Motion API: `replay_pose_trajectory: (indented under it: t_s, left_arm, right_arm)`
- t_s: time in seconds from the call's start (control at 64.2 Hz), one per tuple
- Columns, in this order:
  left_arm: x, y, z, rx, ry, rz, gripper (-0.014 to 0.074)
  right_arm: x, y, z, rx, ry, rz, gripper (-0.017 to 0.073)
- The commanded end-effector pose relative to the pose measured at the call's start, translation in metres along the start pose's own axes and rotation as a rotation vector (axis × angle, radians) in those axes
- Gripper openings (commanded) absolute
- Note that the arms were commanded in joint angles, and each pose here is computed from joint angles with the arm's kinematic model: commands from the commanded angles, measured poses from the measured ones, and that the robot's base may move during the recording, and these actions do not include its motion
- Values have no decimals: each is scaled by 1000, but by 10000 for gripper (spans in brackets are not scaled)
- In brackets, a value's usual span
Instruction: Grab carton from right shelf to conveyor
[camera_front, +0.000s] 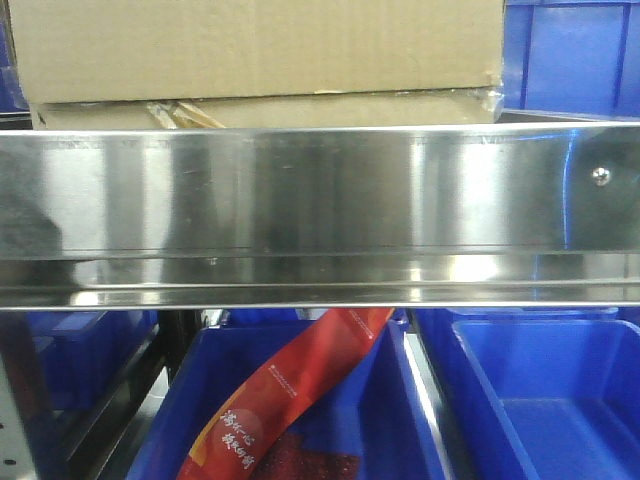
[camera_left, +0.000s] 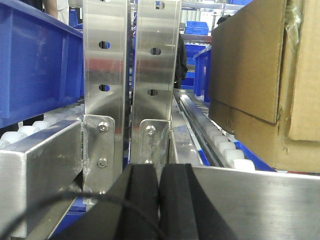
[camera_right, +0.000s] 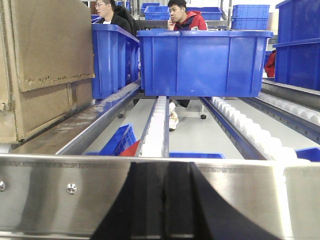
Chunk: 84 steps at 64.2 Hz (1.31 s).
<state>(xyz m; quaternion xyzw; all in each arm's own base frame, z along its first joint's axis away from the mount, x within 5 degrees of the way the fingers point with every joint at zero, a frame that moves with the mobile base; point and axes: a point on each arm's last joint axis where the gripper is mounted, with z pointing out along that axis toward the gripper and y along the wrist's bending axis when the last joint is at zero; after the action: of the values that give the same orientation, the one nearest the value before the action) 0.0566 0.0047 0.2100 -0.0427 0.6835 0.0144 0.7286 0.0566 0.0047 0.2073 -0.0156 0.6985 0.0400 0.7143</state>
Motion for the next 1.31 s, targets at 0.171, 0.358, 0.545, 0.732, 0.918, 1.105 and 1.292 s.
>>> replay_pose_trajectory:
  t_s: [0.171, 0.358, 0.545, 0.732, 0.918, 1.105, 1.292]
  left_arm:
    - [-3, 0, 0, -3, -25, -8, -8]
    - [-3, 0, 0, -3, -25, -8, -8]
    - [-3, 0, 0, -3, -25, -8, -8]
    - [-3, 0, 0, -3, -25, -8, -8]
    - [-9, 0, -1, 1, -91, -37, -8]
    - [-30, -1, -4, 12, -225, -23, -8]
    - [-98, -1, -17, -38, -116, 128, 125]
  right_arm:
    - [-3, 0, 0, 6, -27, -12, -69]
    - [-3, 0, 0, 6, -27, -12, -69]
    - [-5, -1, 0, 8, -57, -12, -69]
    - [-9, -1, -1, 11, -95, -12, -69]
    - [-14, -1, -1, 15, -149, -13, -69]
    - [-36, 0, -6, 9, -179, -13, -69]
    - [-93, 5, -24, -18, -172, -17, -69]
